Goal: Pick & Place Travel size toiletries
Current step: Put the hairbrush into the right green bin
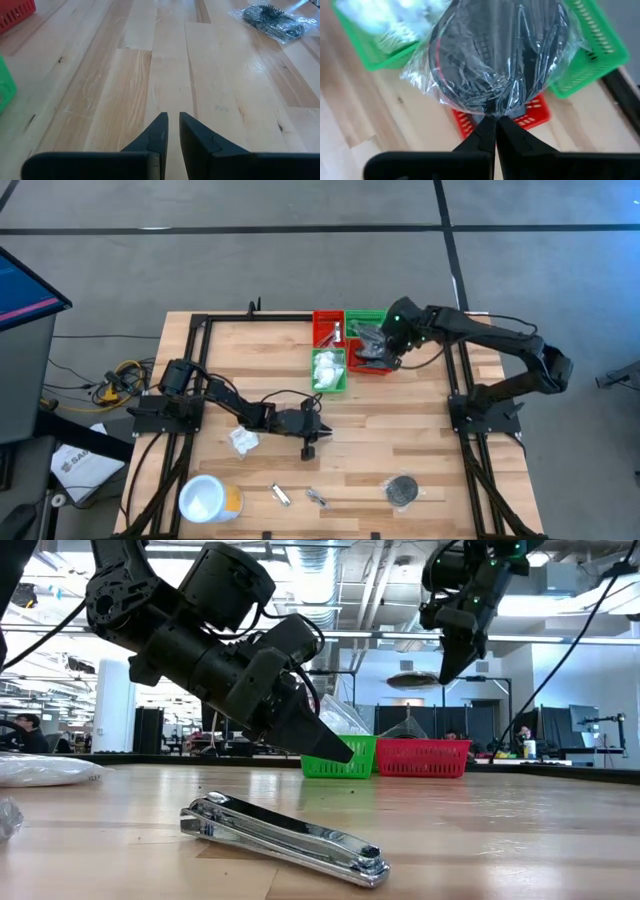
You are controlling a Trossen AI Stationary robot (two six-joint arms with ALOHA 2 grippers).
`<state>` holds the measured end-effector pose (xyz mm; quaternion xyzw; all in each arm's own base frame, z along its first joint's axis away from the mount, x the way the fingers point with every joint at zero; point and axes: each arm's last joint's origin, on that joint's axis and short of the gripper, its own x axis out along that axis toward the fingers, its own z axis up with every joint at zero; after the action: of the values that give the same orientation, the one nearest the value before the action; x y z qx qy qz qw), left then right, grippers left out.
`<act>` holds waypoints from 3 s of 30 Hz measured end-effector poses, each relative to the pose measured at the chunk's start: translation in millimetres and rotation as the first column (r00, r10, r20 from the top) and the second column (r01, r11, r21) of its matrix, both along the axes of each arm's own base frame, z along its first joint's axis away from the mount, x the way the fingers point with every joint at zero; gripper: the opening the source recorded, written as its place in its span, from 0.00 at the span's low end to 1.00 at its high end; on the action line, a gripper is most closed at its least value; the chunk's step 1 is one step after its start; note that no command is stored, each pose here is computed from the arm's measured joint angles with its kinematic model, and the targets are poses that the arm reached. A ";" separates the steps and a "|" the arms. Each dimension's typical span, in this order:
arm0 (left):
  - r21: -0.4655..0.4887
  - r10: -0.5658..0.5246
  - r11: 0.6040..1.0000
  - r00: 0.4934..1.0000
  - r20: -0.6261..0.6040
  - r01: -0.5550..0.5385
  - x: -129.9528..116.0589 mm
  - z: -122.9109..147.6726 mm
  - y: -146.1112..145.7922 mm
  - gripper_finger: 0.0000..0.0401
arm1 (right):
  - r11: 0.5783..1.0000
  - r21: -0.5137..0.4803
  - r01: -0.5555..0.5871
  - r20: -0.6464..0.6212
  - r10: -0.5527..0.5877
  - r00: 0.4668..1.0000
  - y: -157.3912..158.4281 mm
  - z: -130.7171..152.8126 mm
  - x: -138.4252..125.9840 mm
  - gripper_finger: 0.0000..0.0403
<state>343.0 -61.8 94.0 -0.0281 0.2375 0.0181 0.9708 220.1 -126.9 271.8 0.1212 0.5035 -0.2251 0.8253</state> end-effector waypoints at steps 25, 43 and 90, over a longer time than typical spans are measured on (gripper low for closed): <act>-0.005 0.033 0.999 0.999 0.023 -0.033 2.9 2.1 11.2 0.10 | 0.979 0.205 -0.007 0.039 -0.001 0.999 -84.5 -31.5 -2.7 0.00; -0.005 0.033 0.999 0.999 0.022 -0.033 2.9 2.1 11.2 0.10 | 0.959 0.283 0.008 -0.003 -0.007 1.000 -120.7 -37.9 17.9 0.00; -0.005 0.033 0.999 0.999 0.022 -0.033 2.9 2.1 11.2 0.10 | 0.922 0.388 -0.008 -0.043 0.027 0.999 -104.6 -39.5 19.7 0.47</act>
<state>346.0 -50.6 96.0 -0.0344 0.2263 0.0334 0.9729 239.9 -231.5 232.3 0.2721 0.5588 -0.1166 0.7747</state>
